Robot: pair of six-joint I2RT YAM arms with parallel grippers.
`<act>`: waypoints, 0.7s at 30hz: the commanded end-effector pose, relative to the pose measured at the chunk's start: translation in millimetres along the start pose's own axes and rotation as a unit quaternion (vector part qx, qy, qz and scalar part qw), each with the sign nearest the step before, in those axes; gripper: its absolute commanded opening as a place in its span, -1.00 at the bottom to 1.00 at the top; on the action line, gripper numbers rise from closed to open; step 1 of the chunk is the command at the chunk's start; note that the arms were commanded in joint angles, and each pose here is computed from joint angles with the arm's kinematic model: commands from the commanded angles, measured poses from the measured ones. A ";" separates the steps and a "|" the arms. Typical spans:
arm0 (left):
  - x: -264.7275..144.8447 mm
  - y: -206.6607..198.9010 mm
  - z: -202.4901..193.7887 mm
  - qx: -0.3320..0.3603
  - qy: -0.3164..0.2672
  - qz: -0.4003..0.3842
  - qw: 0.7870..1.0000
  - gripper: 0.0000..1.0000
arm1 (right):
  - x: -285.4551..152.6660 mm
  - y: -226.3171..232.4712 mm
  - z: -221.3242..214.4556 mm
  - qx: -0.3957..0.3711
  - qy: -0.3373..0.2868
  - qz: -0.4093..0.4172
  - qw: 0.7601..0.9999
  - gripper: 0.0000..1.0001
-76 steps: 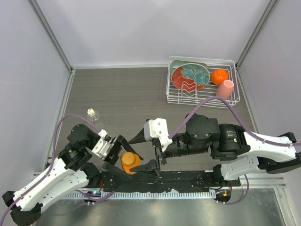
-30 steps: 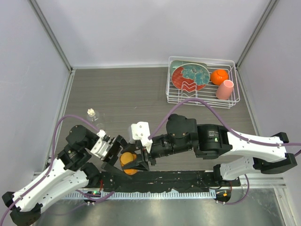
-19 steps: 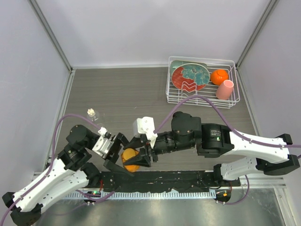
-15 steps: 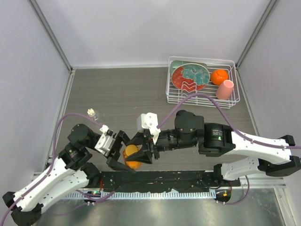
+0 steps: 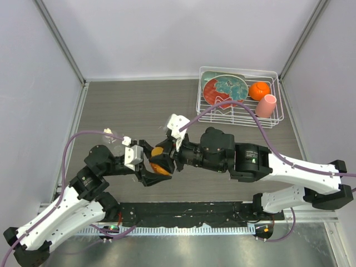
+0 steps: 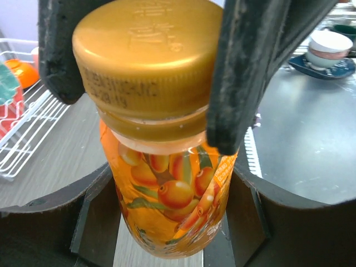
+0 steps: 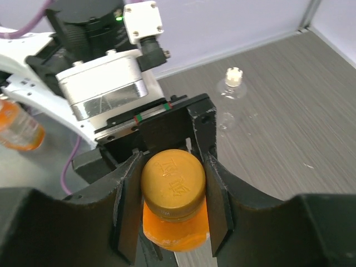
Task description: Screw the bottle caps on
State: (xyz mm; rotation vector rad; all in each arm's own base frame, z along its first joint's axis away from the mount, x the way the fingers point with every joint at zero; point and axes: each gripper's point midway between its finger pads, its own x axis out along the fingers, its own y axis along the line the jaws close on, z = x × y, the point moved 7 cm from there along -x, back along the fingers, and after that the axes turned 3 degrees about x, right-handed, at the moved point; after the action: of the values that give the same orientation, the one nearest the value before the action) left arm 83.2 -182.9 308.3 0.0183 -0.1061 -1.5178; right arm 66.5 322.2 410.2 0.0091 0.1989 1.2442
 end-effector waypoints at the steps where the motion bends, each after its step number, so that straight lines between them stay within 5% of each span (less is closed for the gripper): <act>1: -9.0 29.2 51.3 0.092 -0.092 0.137 0.982 -0.75 | 0.7 -16.7 -60.6 0.012 0.141 -0.098 0.985 -0.82; 14: -23.2 57.4 45.7 0.092 -0.094 0.278 0.951 -0.72 | 14.4 -41.4 -71.7 0.068 0.136 -0.287 0.946 -0.99; 21: -26.5 61.9 44.9 0.091 -0.093 0.301 0.945 -0.75 | 28.7 -35.0 -68.2 0.078 0.108 -0.298 0.945 -0.69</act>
State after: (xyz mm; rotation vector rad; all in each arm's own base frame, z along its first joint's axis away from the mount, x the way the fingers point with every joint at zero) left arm 127.3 -170.0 277.5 0.0864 -0.0165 -1.1058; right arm 108.0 337.7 377.0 0.1235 0.3398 0.6806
